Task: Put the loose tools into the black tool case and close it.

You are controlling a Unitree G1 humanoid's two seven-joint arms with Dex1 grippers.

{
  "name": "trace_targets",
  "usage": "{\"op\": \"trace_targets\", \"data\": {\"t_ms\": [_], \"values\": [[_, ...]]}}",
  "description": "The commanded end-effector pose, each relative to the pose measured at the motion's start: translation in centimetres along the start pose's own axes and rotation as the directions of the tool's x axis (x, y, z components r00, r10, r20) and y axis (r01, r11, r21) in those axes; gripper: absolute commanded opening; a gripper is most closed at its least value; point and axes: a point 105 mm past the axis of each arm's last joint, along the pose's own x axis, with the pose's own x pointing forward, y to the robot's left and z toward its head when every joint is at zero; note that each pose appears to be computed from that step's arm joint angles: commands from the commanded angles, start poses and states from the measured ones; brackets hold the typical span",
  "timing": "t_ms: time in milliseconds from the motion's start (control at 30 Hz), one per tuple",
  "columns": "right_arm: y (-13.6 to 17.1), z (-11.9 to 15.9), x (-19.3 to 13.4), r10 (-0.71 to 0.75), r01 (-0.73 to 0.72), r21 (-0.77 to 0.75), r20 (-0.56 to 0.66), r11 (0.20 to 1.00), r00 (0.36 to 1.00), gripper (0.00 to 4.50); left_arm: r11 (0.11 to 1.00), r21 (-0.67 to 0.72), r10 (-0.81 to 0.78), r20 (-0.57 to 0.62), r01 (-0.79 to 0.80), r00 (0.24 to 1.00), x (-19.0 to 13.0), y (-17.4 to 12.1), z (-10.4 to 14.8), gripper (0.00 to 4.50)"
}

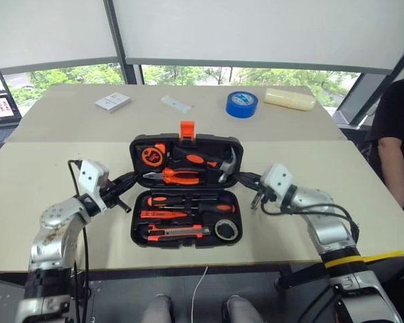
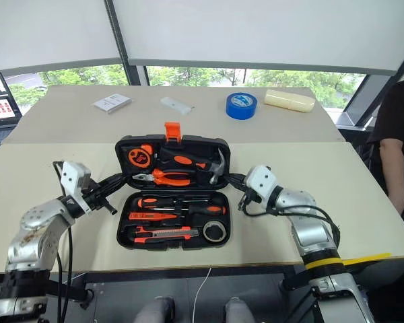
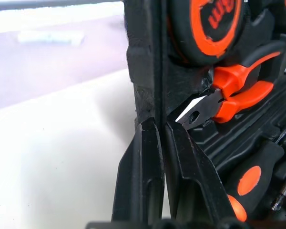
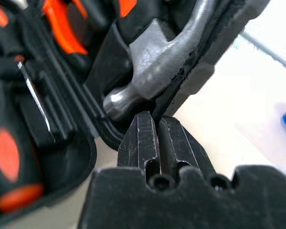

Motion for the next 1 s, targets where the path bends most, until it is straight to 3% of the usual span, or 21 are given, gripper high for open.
{"op": "trace_targets", "data": {"t_ms": [33,100,167,300,333,400,467,533,667,733,867,1000], "values": [[0.6,-1.5,-2.6,-0.014,0.004,-0.248,-0.039,0.969,0.999,0.0,0.991,0.135,0.024,-0.055,-0.016,0.998,-3.2,0.0,-1.1,0.73],[2.0,-1.9,-3.0,0.013,-0.023,-0.299,-0.033,0.954,0.999,0.74,0.994,0.102,0.049,-0.068,-0.042,0.997,-4.4,-0.2,-2.1,1.21],[3.1,-2.3,-3.6,0.035,-0.043,-0.312,-0.033,0.949,0.999,1.17,0.993,0.104,0.057,-0.092,-0.048,0.994,-5.6,-0.3,-2.7,1.81],[3.2,-3.4,-5.5,-0.017,-0.005,-0.282,-0.077,0.959,0.997,2.64,0.989,0.087,0.129,-0.162,-0.116,0.978,-7.1,1.1,-4.0,3.33],[3.5,-4.0,-6.5,-0.008,-0.018,-0.218,-0.117,0.976,0.993,2.98,0.989,0.067,0.141,-0.166,-0.132,0.976,-7.2,1.7,-4.0,3.37],[4.1,-4.2,-7.9,0.021,-0.037,-0.113,-0.14,0.993,0.99,2.98,0.991,0.036,0.133,-0.156,-0.129,0.979,-6.9,2.4,-3.7,3.37],[5.2,-2.8,-9.4,0.064,-0.049,0.148,-0.099,0.988,0.993,2.57,0.996,0.001,0.086,-0.139,-0.086,0.987,-5.3,2.8,-2.9,2.85],[5.7,-1.1,-10.0,0.086,-0.069,0.3,-0.043,0.951,0.995,1.93,0.999,-0.004,0.044,-0.141,-0.045,0.989,-3.9,3.0,-2.4,2.26],[9.4,1.4,-10.3,0.327,-0.292,0.405,-0.018,0.867,0.945,0.57,0.998,0.026,-0.055,-0.153,0.06,0.987,-0.1,3.3,-1.4,0.86],[10.0,2.6,-9.5,0.353,-0.324,0.42,0.01,0.848,0.936,0.0,0.994,0.037,-0.096,-0.168,0.103,0.981,1.3,3.4,-1.2,0.2],[10.9,4.3,-7.4,0.39,-0.37,0.417,0.04,0.83,0.92,0.0,0.98,0.032,-0.185,-0.227,0.197,0.956,3.0,3.1,-1.5,0.1],[12.5,3.4,-5.8,0.477,-0.426,0.427,-0.015,0.798,0.879,0.0,0.946,-0.005,-0.309,-0.322,0.325,0.895,3.5,1.8,-2.9,0.1]]}}
